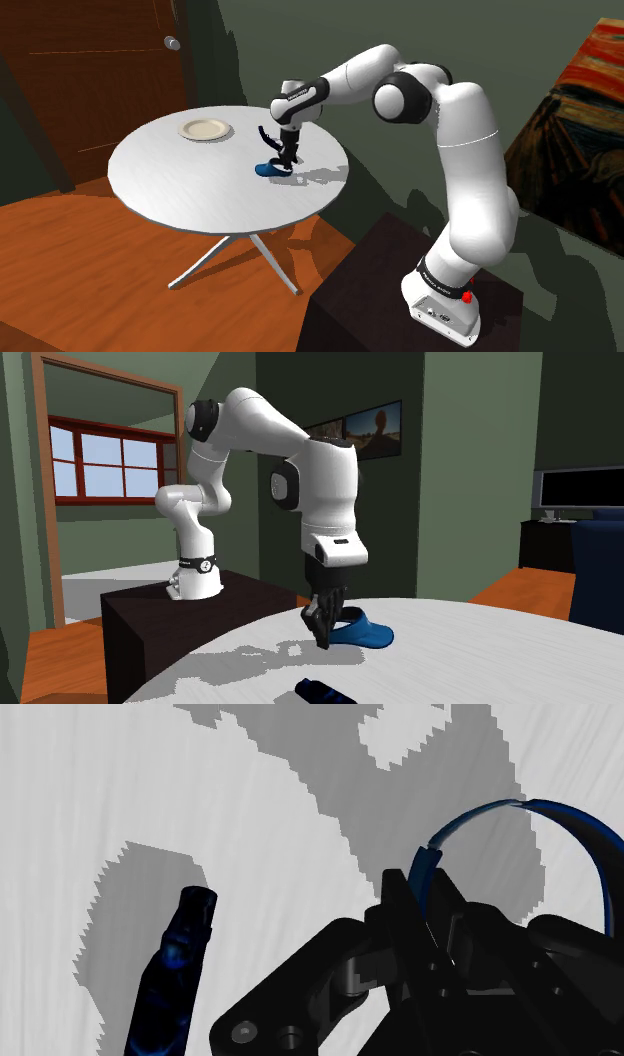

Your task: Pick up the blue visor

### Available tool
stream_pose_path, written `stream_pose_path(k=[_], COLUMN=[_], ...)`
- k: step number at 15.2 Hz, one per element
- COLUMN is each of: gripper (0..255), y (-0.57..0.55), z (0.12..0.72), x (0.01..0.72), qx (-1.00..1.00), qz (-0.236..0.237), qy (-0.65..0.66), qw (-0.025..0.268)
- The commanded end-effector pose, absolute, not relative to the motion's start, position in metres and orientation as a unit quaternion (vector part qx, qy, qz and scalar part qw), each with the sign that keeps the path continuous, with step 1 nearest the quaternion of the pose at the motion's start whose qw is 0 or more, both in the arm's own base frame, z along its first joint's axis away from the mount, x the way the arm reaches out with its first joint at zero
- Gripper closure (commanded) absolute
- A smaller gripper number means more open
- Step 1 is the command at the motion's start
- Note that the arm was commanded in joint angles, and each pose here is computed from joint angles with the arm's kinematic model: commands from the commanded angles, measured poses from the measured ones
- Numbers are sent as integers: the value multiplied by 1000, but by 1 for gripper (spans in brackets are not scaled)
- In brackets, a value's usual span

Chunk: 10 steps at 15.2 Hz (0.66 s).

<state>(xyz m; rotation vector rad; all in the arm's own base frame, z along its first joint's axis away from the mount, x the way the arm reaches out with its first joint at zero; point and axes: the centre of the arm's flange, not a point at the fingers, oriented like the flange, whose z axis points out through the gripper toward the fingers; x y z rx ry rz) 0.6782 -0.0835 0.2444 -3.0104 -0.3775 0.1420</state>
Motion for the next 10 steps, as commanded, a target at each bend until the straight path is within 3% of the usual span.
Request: stream_pose_path(k=[1, 10], gripper=[255, 255], y=[-84, -84], z=[254, 292], x=[679, 679], qx=[-990, -990], qz=[47, 47], qy=[-124, -124], qw=[52, 52])
